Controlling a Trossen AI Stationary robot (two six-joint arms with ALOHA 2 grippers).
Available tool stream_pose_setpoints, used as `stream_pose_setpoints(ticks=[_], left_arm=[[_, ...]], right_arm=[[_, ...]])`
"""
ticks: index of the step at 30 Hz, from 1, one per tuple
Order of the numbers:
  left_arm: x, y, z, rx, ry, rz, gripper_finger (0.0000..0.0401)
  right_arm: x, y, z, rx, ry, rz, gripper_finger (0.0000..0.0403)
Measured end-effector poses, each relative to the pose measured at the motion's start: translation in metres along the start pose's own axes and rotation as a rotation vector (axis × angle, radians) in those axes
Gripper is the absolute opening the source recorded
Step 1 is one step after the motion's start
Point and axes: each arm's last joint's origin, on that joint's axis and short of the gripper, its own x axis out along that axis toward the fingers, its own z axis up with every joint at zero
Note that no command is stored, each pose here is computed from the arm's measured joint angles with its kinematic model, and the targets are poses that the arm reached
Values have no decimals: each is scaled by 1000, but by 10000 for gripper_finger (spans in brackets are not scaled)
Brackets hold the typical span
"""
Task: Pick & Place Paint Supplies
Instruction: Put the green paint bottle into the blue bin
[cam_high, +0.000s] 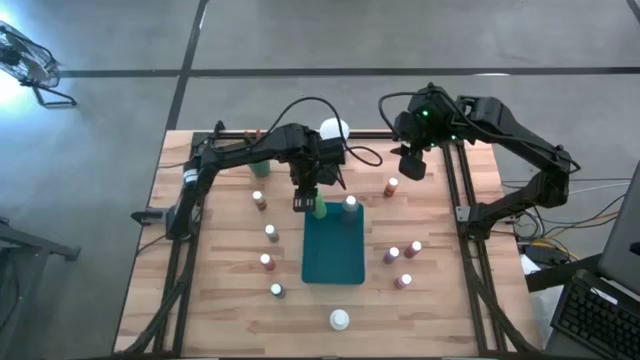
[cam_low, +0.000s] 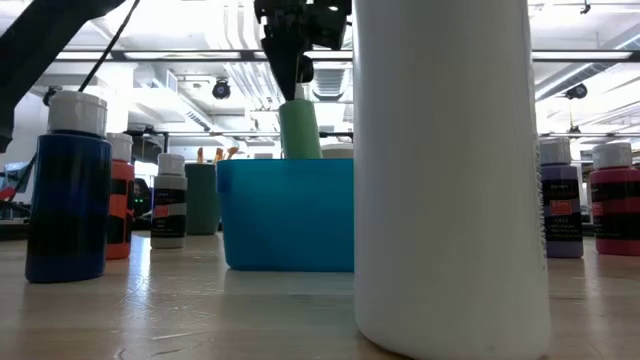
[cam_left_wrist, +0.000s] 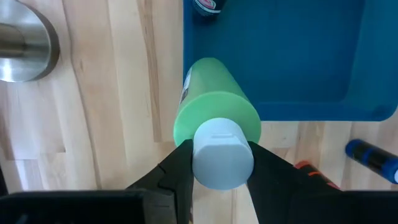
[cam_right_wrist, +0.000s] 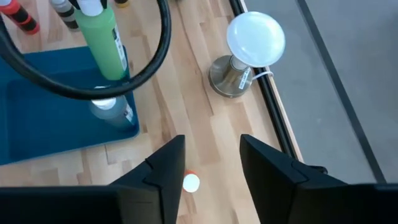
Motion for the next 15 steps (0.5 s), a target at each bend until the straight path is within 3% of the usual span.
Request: stream_pose_setpoints(ticks=[15], left_arm=[[29, 2, 11, 9, 71, -9, 125]], right_arm=[[4, -5, -1, -4, 14, -10, 180]])
